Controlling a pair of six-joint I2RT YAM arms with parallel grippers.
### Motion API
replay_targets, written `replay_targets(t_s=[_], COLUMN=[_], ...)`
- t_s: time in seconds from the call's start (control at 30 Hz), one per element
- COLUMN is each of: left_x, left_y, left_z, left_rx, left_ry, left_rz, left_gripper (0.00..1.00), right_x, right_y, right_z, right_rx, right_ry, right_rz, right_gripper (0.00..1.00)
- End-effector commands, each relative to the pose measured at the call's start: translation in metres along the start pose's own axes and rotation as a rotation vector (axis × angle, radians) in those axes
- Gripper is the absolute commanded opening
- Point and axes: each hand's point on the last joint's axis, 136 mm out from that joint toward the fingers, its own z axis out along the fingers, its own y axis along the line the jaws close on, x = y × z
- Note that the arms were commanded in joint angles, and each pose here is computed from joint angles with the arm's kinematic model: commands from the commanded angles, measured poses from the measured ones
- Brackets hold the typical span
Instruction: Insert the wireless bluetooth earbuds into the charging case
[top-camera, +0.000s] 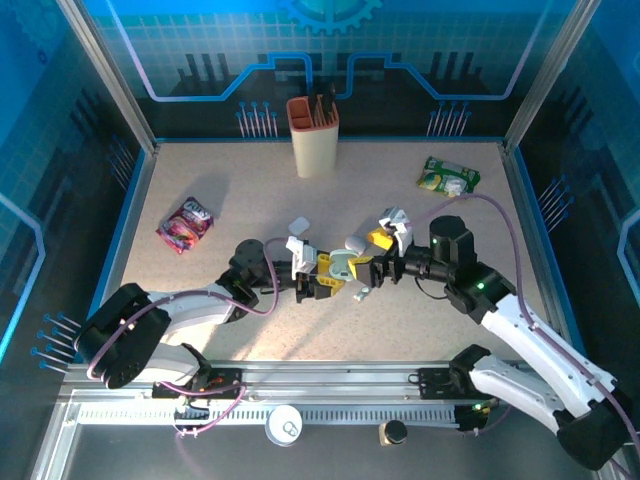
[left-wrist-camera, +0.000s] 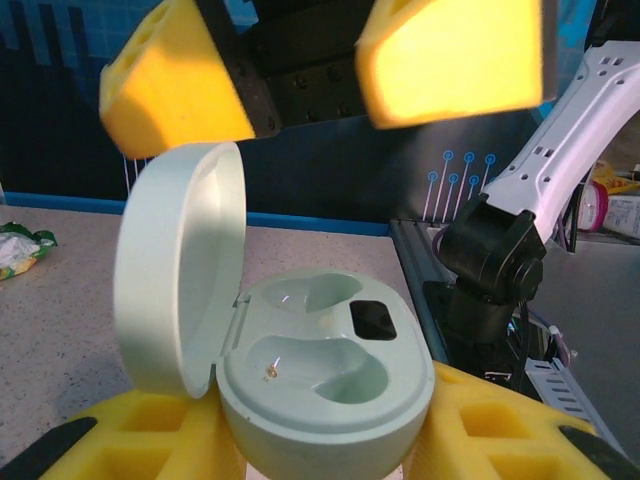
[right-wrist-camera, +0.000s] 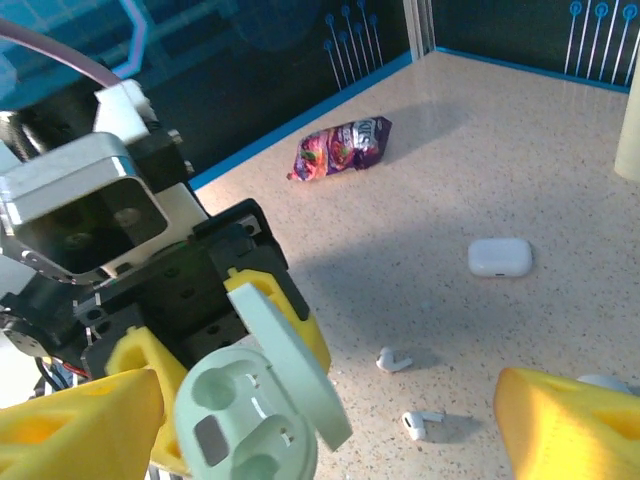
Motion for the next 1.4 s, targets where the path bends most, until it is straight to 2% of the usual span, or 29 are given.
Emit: replay_targets(t_s=[0.0, 0.1, 0.2, 0.37, 0.47, 0.57, 0.87, 1.2, 1.37], left_x=[-0.002, -0.003, -0.004, -0.007, -0.008, -0.007, -0.008, -0.004, -0.003], left_y=[0.001, 0.007, 0.012, 0.019, 0.021, 0.021, 0.02, 0.018, 0.018], left_z=[-0.005, -0.011, -0.017, -0.025, -0.026, -0.027, -0.027, -0.028, -0.027], left_rx=[-0.01, -0.028, -0.052, -0.081, -0.088, -0.092, -0.09, -0.086, -0.083], left_ry=[-0.027, -0.043, -0.058, -0.063, -0.062, -0.06, -0.051, -0.034, -0.03], left_rz=[0.022, 0.012, 0.002, 0.004, 0.006, 0.009, 0.016, 0.011, 0.003], left_gripper=[0.38, 0.38, 0.38, 0.38, 0.38, 0.38, 0.39, 0.39, 0.39], right_x=[-0.004, 0.005, 0.026, 0.084, 0.118, 0.137, 0.185, 0.201, 0.203], right_y=[-0.008, -0.029, -0.057, -0.092, -0.094, -0.088, -0.078, -0.073, -0.075], right_z=[-0.01, -0.02, -0.03, -0.032, -0.022, -0.006, 0.028, 0.051, 0.056], right_rx=[0.042, 0.148, 0.268, 0.417, 0.445, 0.42, 0.471, 0.491, 0.499], right_ry=[-0.065, -0.092, -0.095, 0.013, 0.089, 0.101, 0.11, 0.212, 0.218], right_rz=[0.03, 0.124, 0.298, 0.623, 0.842, 0.954, 1.108, 1.136, 1.142], right_gripper=[0.86, 0.85, 0.82, 0.76, 0.71, 0.64, 0.48, 0.46, 0.41])
